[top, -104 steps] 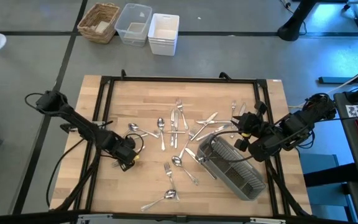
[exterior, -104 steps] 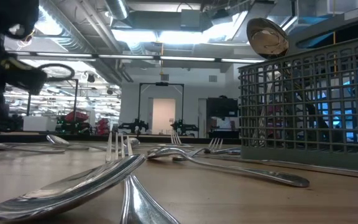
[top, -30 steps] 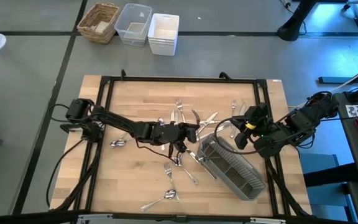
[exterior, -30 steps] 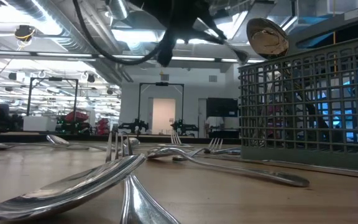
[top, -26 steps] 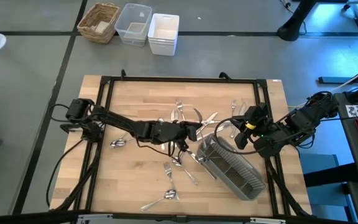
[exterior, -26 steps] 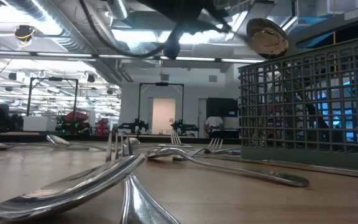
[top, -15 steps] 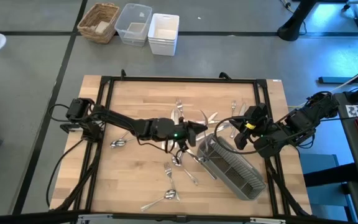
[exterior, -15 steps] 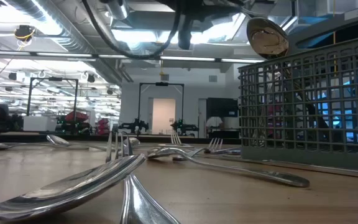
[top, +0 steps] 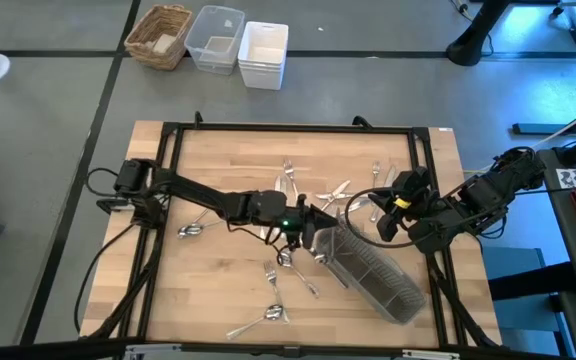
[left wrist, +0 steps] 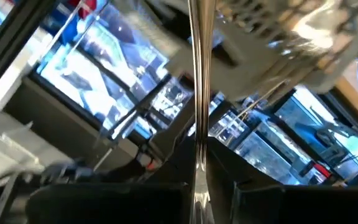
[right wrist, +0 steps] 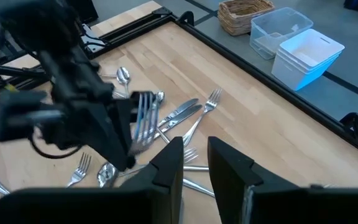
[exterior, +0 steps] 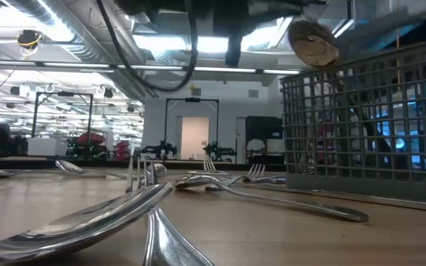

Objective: Sort silverware
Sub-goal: Put the silver fork into the gray silverware basket, then put the silver spoon into the gray silverware basket

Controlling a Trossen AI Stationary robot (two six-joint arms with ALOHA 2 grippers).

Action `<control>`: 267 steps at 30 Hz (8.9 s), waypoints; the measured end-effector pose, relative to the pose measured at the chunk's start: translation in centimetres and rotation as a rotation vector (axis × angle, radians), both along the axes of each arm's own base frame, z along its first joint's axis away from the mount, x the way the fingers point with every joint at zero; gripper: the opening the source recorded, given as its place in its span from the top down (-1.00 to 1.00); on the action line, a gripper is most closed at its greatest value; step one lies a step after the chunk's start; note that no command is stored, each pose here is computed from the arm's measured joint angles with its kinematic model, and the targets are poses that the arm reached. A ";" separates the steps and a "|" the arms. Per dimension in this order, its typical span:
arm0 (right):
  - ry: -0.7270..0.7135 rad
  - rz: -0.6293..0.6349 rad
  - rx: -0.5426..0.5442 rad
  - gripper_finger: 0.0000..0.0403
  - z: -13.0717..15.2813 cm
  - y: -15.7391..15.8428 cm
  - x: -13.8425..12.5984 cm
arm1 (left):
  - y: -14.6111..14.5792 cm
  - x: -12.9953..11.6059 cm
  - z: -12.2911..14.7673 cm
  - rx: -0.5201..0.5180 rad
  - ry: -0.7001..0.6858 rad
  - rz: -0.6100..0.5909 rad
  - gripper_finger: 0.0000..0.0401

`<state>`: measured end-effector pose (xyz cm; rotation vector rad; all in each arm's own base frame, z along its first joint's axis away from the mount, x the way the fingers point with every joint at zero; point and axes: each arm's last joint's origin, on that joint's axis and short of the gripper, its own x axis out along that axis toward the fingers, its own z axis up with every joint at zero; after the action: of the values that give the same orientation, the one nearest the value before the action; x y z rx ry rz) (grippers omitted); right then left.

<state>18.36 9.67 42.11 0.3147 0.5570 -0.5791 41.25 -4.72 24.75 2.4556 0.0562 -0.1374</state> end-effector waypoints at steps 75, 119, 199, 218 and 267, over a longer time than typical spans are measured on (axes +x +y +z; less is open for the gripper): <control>0.050 -0.674 0.612 0.62 -0.3 -11.8 -3.3 | 13.7 -12.4 7.4 -2.075 -0.203 0.983 0.54; 0.310 -0.872 0.841 0.62 -24.3 -24.2 -1.9 | 26.7 -23.9 5.4 -2.410 -0.512 1.511 0.54; -0.146 -0.114 0.222 0.97 -5.0 -16.0 3.5 | 24.5 -21.4 5.4 -2.562 -0.491 1.498 0.54; -0.299 -0.142 -0.085 0.97 -8.4 1.2 5.9 | 21.4 -19.2 5.2 -2.531 -0.289 1.498 0.54; 0.019 -0.009 -0.102 0.43 -15.0 4.4 8.5 | 17.5 -17.2 4.9 -2.563 0.114 1.439 0.54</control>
<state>26.90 14.06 27.08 0.2156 0.5428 -0.6180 24.01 12.77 29.68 -0.4349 0.8922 0.2142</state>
